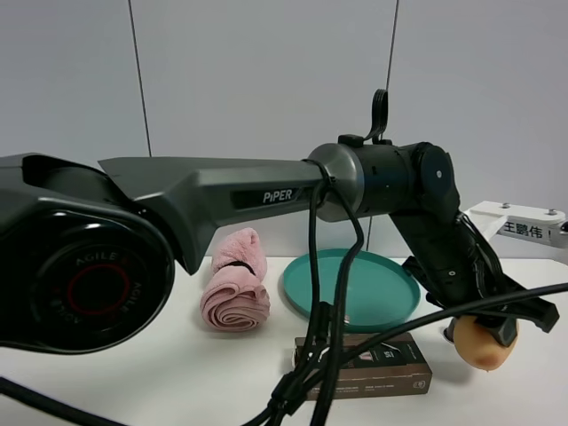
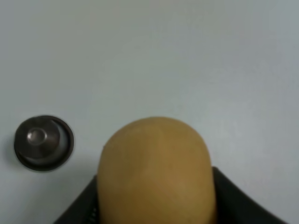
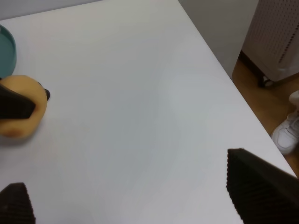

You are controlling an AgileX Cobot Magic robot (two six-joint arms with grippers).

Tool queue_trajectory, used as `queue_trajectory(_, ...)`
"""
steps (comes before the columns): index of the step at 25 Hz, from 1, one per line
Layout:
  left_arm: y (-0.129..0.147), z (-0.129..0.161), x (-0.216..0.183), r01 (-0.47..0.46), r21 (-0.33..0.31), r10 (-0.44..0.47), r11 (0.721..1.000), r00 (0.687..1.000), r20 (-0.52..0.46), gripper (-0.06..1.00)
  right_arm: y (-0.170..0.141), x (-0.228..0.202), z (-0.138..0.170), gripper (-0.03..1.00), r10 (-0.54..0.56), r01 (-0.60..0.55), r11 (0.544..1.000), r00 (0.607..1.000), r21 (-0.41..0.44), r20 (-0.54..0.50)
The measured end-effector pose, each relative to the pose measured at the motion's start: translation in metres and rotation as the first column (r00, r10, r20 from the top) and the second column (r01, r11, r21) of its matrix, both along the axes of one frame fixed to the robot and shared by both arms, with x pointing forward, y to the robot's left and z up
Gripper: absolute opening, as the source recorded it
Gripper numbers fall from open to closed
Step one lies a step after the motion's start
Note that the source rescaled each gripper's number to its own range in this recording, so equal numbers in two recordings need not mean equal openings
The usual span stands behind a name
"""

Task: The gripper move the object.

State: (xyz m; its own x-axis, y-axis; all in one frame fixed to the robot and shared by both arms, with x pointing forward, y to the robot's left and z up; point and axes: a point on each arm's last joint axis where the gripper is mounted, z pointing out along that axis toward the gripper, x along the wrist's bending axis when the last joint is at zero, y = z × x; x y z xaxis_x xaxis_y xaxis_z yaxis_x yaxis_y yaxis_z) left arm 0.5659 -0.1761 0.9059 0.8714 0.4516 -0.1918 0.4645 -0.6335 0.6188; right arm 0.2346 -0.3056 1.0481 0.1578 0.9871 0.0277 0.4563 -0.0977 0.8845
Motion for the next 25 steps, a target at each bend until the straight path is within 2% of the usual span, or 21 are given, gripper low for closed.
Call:
queue_trajectory(8,0.000,-0.020,0.000,0.023,0.031,-0.023,0.999,1.000,-0.004,0.00,0.000,0.000,0.000,1.00,0.000,0.000,1.000,1.000,0.000,0.000)
queue_trajectory(9,0.000,-0.021,0.000,0.023,0.033,-0.023,0.999,1.000,-0.005,0.03,0.000,0.000,0.000,1.00,0.000,0.000,1.000,1.000,0.000,0.000)
queue_trajectory(11,0.000,-0.022,0.000,0.024,0.033,-0.024,0.999,1.000,-0.006,0.21,0.000,0.000,0.000,1.00,0.000,0.000,1.000,1.000,0.000,0.000)
queue_trajectory(13,0.000,-0.022,0.000,0.026,0.034,-0.026,0.999,1.000,-0.004,0.48,0.000,0.000,0.000,1.00,0.000,0.000,1.000,1.000,0.000,0.000)
queue_trajectory(14,0.000,-0.022,0.000,0.026,0.033,-0.026,0.999,1.000,-0.003,0.57,0.000,0.000,0.000,1.00,0.000,0.000,1.000,1.000,0.000,0.000)
queue_trajectory(21,0.001,-0.022,-0.001,0.035,0.047,-0.034,0.998,0.999,-0.007,0.87,0.000,0.000,0.000,1.00,0.000,0.000,1.000,1.000,0.000,0.000)
queue_trajectory(25,0.002,-0.011,-0.003,0.062,0.077,-0.060,0.995,0.998,-0.033,0.93,0.000,0.000,0.000,1.00,0.000,0.000,1.000,1.000,0.000,0.000)
